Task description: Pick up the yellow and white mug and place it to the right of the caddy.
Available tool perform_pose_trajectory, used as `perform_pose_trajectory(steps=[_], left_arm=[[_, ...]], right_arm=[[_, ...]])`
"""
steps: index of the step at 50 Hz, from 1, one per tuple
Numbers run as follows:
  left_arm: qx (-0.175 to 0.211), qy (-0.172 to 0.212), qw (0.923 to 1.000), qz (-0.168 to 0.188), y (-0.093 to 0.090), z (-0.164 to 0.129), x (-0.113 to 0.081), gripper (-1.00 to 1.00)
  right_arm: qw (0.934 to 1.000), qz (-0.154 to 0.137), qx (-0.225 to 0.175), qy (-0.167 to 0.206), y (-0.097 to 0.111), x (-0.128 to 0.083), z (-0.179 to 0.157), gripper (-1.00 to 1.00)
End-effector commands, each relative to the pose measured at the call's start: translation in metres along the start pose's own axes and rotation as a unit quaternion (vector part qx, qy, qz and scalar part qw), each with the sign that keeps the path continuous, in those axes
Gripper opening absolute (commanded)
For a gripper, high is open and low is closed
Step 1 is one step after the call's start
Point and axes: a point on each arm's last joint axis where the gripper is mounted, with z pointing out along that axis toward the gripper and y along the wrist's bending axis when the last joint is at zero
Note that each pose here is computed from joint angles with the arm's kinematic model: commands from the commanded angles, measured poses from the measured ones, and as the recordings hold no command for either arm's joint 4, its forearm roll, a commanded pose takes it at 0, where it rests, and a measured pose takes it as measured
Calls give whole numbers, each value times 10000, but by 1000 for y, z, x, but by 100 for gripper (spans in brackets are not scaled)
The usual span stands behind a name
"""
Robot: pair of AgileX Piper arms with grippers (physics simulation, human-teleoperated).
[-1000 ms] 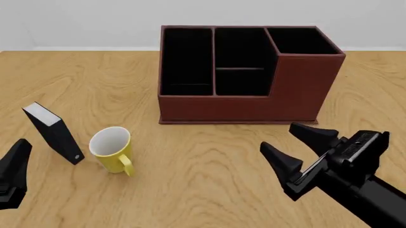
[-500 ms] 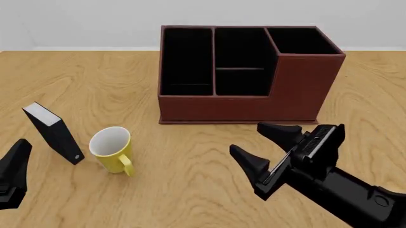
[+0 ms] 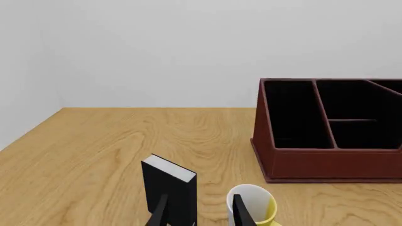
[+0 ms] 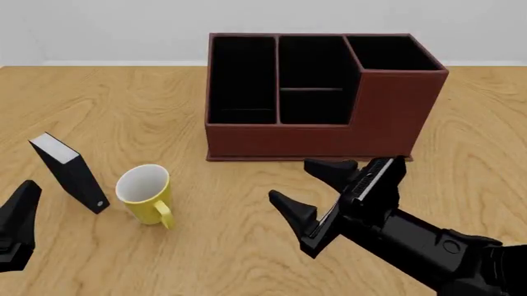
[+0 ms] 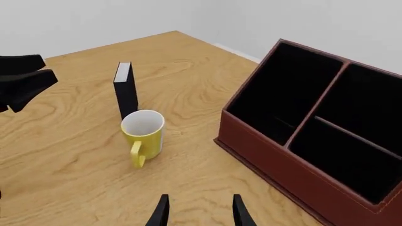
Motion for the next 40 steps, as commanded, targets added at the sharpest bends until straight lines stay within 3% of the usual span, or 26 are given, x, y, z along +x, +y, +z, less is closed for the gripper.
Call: perform_pose_trajectory(steps=[1,40], left_arm=[[0,0,10000,0,0,0,0,100],[0,0,10000,0,0,0,0,100]], right_arm=[[9999,-42,-114,34,5,-1,13,100],[9991,-128,-377,163,21,0,57,100]])
